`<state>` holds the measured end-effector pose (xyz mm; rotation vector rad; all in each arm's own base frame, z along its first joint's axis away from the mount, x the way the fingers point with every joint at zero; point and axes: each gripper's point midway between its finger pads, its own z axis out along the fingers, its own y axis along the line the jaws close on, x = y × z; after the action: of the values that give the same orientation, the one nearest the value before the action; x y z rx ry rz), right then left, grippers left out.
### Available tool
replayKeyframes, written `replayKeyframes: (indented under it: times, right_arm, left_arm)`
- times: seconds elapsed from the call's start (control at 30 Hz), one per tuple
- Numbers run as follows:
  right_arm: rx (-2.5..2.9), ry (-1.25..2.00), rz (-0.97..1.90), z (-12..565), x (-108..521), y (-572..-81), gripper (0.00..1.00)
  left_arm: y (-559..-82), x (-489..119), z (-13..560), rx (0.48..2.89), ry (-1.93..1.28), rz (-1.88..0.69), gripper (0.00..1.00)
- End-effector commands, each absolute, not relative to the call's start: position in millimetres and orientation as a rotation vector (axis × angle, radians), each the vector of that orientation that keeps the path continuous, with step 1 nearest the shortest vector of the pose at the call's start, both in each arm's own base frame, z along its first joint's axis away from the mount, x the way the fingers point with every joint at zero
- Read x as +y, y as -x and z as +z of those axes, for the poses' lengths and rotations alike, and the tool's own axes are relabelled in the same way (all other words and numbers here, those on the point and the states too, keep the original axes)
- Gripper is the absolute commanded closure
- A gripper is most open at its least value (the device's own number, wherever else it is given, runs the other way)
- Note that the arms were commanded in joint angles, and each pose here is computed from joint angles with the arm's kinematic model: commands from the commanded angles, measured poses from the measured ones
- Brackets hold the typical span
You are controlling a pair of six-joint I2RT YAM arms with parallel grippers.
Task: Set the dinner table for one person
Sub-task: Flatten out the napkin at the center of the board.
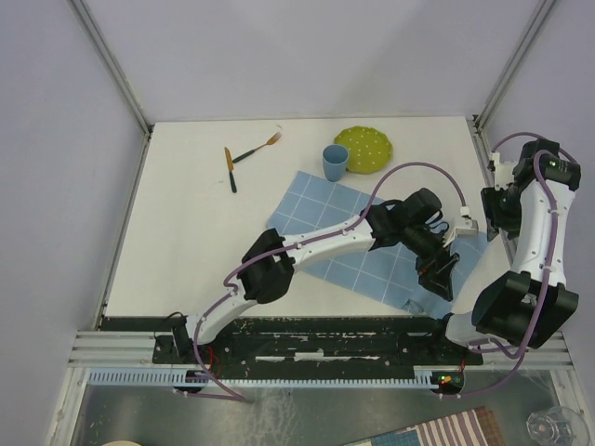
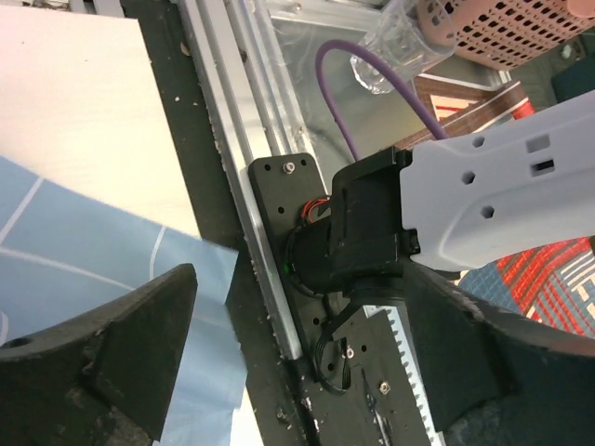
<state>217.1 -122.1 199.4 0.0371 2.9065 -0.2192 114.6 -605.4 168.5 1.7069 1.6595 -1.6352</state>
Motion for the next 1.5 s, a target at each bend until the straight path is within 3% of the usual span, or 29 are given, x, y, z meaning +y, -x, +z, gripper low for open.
replayKeyframes:
  times: [0.0, 0.3, 0.57, 0.8, 1.13, 1.47]
  right_arm:
    - [2.868, -0.051, -0.221, 205.4, -123.7, -226.2, 0.46]
    - [2.969, -0.022, -0.154, 190.4, -121.8, -224.4, 0.44]
    - [3.063, -0.024, -0.115, 156.7, -130.0, -237.8, 0.44]
    - [3.090, -0.071, -0.046, 128.6, -136.6, -269.7, 0.42]
    - [3.105, -0.058, -0.113, 87.2, -162.8, -303.7, 0.32]
    - [3.151, -0.106, -0.057, 52.6, -179.2, -305.5, 0.30]
  left_arm:
    - [-113.5, -614.7, 220.2, 1.522, -1.624, -1.715, 0.01]
    - [-150.7, -590.7, 214.5, 1.611, -1.634, -1.429, 0.01]
    - [-283.0, -508.9, 200.4, 1.886, -1.346, -1.090, 0.00]
    - [-349.1, -427.0, 179.0, 2.046, -1.242, -0.784, 0.02]
    - [-369.7, -346.5, 153.2, 2.229, -1.121, -0.563, 0.00]
    - [-369.3, -273.9, 140.6, 2.356, -1.060, -0.408, 0.01]
